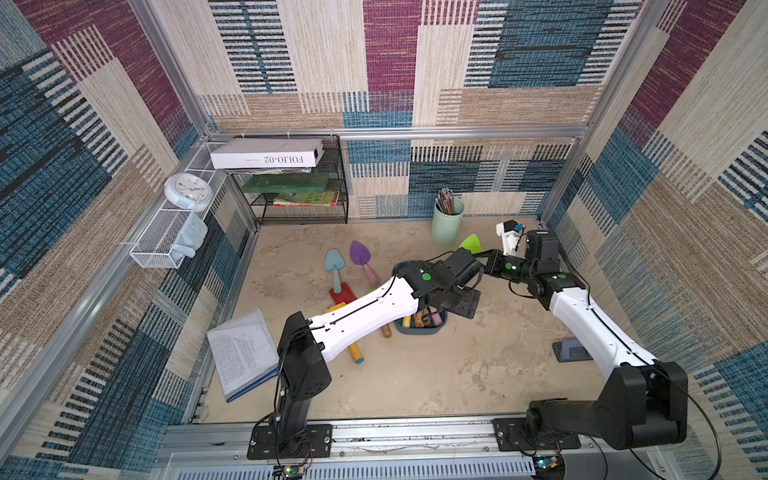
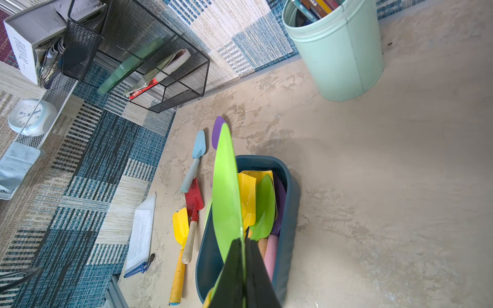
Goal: Put the shovel into the storage box
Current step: Pick up the shovel from the center of the board, then place the shovel in the storage box.
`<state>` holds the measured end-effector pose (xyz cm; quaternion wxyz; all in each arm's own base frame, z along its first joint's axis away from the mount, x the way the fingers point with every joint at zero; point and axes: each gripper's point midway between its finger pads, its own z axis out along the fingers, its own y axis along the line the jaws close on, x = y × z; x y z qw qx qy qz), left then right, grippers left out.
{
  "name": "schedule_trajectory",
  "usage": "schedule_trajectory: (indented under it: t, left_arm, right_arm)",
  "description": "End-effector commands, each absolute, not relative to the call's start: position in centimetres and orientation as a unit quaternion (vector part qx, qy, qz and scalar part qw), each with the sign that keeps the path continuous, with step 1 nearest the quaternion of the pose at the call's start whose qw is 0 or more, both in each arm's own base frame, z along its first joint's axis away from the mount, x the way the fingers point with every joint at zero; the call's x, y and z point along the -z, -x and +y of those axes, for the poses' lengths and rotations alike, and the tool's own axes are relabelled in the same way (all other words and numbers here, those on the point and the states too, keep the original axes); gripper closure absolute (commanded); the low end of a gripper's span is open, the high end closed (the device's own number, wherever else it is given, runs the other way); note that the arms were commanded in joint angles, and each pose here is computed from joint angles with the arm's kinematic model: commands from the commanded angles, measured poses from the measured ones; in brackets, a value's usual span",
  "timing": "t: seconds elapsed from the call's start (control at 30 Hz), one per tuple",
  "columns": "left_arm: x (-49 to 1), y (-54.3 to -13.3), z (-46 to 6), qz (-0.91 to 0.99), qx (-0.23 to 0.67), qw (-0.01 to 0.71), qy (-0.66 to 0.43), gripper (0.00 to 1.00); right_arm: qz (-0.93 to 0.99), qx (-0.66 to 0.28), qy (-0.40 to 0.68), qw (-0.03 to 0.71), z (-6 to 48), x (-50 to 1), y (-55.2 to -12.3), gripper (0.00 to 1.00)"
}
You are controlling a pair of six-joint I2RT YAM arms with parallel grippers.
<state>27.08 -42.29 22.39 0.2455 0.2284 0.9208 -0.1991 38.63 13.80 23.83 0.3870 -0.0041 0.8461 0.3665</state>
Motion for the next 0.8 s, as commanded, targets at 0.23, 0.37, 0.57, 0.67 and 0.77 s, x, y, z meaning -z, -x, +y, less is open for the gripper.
schedule_trajectory:
  t: [0.23, 0.37, 0.57, 0.67, 0.77]
  left_arm:
    - [-26.6, -27.5, -35.3, 0.904, 0.190, 0.333, -0.191, 0.18]
    - [-26.4, -28.2, -31.7, 0.905, 0.210, 0.336, -0.155, 0.14]
    - [-24.8, -28.7, -29.5, 0.902, 0.241, 0.332, -0.132, 0.12]
    - [-23.9, -29.0, -29.0, 0.901, 0.257, 0.326, -0.122, 0.12]
    - [-23.3, -29.3, -28.4, 0.902, 0.262, 0.324, -0.113, 0.12]
  right_arm:
    - [0.862, -0.365, 0.083, 0.341, 18.9, -20.9, -39.9, 1.00]
    - [0.867, -0.367, 0.097, 0.324, 21.1, -19.6, -40.4, 1.00]
    - [0.870, -0.370, 0.102, 0.310, 23.5, -18.1, -41.9, 1.00]
    - [0.875, -0.364, 0.103, 0.303, 24.7, -17.0, -42.7, 1.00]
    - [0.882, -0.353, 0.104, 0.296, 25.8, -15.6, -43.4, 1.00]
